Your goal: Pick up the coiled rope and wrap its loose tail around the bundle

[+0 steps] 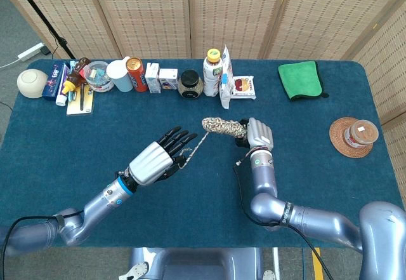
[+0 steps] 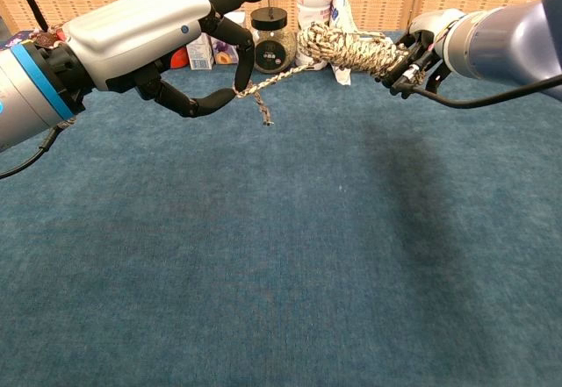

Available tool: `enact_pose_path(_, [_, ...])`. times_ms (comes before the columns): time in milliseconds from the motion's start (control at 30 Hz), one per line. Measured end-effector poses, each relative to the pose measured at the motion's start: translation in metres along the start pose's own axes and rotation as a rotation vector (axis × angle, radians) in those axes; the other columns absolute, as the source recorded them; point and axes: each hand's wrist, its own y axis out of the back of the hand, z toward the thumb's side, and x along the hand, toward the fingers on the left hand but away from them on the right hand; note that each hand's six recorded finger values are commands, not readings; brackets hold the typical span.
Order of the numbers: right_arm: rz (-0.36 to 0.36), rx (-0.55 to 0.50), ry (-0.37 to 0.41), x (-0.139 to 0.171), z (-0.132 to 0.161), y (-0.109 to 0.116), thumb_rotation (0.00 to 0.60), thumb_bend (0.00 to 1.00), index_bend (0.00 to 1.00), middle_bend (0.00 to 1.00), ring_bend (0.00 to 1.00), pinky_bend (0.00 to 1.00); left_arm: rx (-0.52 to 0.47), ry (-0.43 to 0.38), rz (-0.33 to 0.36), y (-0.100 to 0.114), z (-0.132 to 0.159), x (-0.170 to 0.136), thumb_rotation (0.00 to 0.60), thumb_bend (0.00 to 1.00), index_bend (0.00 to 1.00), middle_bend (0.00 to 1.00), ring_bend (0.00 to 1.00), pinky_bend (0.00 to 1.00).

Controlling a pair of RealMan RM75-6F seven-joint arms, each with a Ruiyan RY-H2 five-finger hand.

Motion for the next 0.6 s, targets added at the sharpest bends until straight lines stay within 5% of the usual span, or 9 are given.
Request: enact_pose_path(600, [0.009,0.055,0.022,0.007,-0.008,-0.004,0.6,0.81,0.64,0.64,0.52,0.72,0.017,0.074,-0.03,-0.012,-0.018,0.003,0.6,0.42,0.65,0.0,0.0,0.0])
